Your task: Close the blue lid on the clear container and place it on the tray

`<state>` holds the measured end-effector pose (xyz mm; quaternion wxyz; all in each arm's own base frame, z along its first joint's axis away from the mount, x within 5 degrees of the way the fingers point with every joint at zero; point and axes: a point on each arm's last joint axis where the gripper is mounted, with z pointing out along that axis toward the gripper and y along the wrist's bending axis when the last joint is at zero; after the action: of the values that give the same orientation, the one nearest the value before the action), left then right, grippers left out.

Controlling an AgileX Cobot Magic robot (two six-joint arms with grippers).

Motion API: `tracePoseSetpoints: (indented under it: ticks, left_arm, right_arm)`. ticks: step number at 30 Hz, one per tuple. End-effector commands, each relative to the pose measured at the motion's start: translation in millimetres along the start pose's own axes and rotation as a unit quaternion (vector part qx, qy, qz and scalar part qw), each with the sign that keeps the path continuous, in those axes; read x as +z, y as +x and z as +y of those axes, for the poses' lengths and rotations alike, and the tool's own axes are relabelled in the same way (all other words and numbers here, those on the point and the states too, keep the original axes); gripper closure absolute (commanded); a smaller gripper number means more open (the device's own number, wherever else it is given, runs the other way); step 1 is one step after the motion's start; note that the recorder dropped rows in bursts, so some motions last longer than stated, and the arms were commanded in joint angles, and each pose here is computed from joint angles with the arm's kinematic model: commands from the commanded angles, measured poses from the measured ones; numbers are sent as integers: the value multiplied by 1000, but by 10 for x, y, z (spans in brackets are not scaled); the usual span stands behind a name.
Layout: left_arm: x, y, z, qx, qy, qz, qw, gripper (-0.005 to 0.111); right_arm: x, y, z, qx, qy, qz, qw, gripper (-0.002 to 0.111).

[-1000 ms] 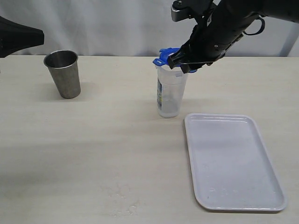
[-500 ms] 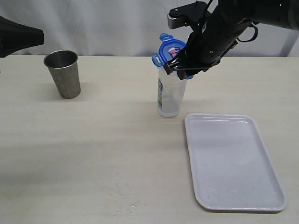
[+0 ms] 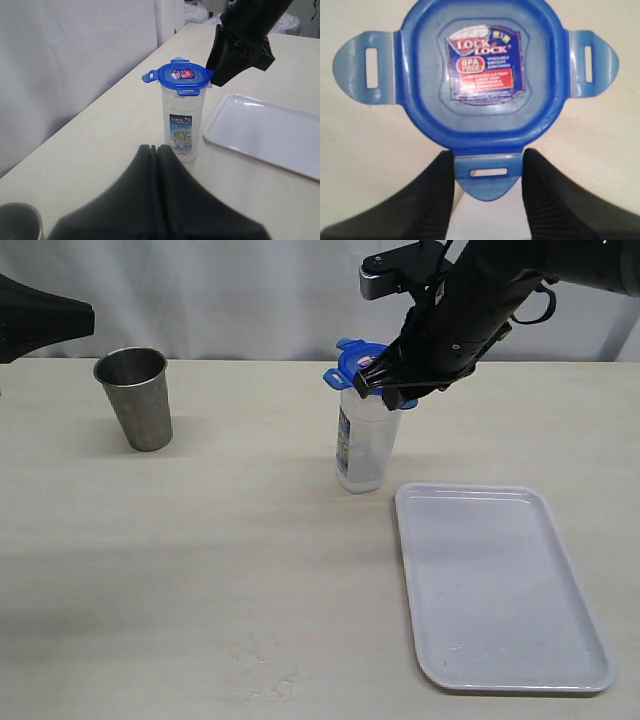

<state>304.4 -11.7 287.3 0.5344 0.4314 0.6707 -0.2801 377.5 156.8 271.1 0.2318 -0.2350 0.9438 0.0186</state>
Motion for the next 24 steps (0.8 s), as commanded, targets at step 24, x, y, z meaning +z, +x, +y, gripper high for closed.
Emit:
tracePoseSetpoints:
  ticks: [24]
  left_arm:
    - [-6, -19, -9, -4, 1, -11, 1000, 107]
  right_arm:
    - [-90, -37, 8, -20, -15, -15, 1000, 57]
